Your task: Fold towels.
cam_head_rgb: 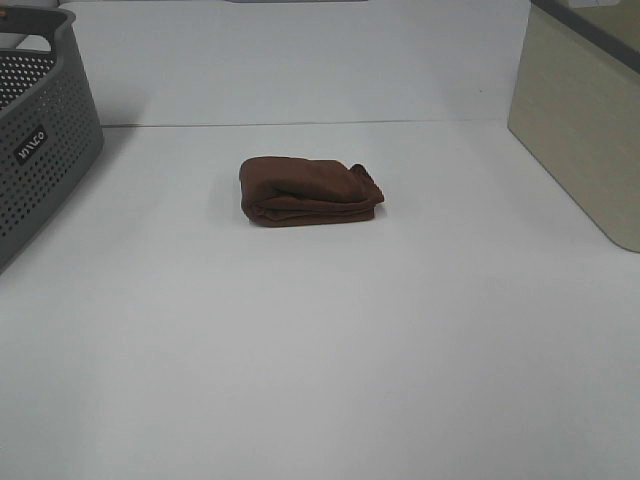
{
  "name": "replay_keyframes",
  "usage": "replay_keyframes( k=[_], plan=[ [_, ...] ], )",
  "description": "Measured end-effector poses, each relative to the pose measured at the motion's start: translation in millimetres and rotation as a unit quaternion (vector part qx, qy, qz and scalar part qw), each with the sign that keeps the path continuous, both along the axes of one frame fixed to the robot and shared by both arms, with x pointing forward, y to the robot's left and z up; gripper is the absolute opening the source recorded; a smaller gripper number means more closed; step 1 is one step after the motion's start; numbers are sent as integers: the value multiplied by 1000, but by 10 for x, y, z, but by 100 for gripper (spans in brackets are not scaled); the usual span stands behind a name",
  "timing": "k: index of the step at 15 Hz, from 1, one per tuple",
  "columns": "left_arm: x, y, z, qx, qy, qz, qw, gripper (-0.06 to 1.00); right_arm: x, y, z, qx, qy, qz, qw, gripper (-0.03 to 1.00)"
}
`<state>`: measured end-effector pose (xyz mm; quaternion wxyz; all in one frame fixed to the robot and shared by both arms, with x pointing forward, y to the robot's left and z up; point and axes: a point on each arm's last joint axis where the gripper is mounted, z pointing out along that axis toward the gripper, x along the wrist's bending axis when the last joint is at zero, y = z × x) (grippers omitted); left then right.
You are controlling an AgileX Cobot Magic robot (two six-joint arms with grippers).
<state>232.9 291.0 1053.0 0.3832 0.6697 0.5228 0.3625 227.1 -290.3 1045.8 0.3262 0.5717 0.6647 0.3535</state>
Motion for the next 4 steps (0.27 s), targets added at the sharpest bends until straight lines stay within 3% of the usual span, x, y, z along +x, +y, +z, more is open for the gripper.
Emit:
replay_keyframes(
  k=[4],
  plan=[
    [0, 0, 0, 0, 0, 0, 1000, 76, 0, 0, 0, 0, 0, 0, 1000, 74]
  ],
)
